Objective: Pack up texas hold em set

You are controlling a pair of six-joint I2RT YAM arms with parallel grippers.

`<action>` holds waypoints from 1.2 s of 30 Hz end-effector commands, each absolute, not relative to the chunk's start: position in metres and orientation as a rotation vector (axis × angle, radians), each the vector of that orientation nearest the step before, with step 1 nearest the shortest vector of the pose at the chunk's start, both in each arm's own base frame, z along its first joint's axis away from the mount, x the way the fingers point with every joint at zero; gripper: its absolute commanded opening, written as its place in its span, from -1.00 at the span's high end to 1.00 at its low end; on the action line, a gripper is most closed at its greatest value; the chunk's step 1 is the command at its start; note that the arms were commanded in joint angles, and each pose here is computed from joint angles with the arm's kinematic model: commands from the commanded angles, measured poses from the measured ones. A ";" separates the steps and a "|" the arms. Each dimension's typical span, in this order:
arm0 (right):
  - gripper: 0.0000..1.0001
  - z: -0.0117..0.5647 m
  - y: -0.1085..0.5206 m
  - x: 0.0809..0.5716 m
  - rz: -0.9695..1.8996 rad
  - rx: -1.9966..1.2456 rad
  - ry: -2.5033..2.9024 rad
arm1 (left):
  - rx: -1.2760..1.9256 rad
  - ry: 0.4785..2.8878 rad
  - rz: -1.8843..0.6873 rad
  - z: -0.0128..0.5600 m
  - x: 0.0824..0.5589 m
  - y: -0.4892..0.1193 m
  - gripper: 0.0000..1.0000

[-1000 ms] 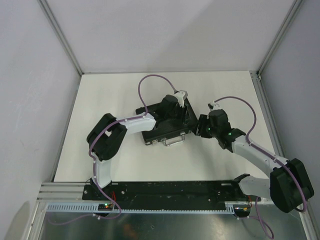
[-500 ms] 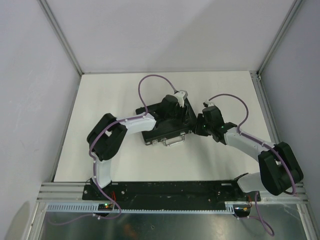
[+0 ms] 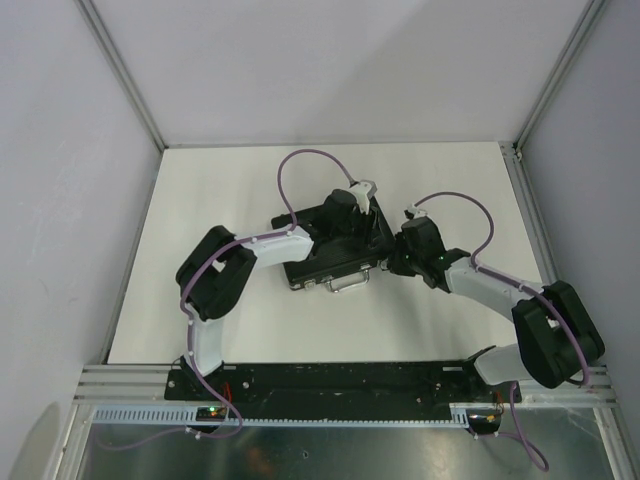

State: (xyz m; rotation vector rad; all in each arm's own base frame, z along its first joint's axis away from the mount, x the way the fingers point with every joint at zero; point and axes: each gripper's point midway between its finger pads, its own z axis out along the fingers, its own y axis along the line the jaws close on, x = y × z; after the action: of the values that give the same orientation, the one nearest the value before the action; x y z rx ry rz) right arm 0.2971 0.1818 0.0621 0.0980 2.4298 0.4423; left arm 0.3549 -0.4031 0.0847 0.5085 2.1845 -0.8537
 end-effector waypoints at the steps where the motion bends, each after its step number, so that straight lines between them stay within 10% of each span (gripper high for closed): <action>1: 0.72 0.026 0.178 0.266 0.416 0.061 2.558 | 0.536 2.556 -0.627 -0.020 0.312 -0.353 0.00; 36: 0.25 0.097 0.185 0.307 0.403 0.056 2.199 | 0.543 2.551 -0.627 -0.019 0.312 -0.352 -0.01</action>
State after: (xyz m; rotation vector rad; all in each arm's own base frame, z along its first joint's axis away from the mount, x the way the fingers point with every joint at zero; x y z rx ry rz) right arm 0.3009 0.1883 0.0797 0.0454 2.2661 0.4136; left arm 0.3555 -0.4058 0.0847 0.5139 2.1784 -0.8656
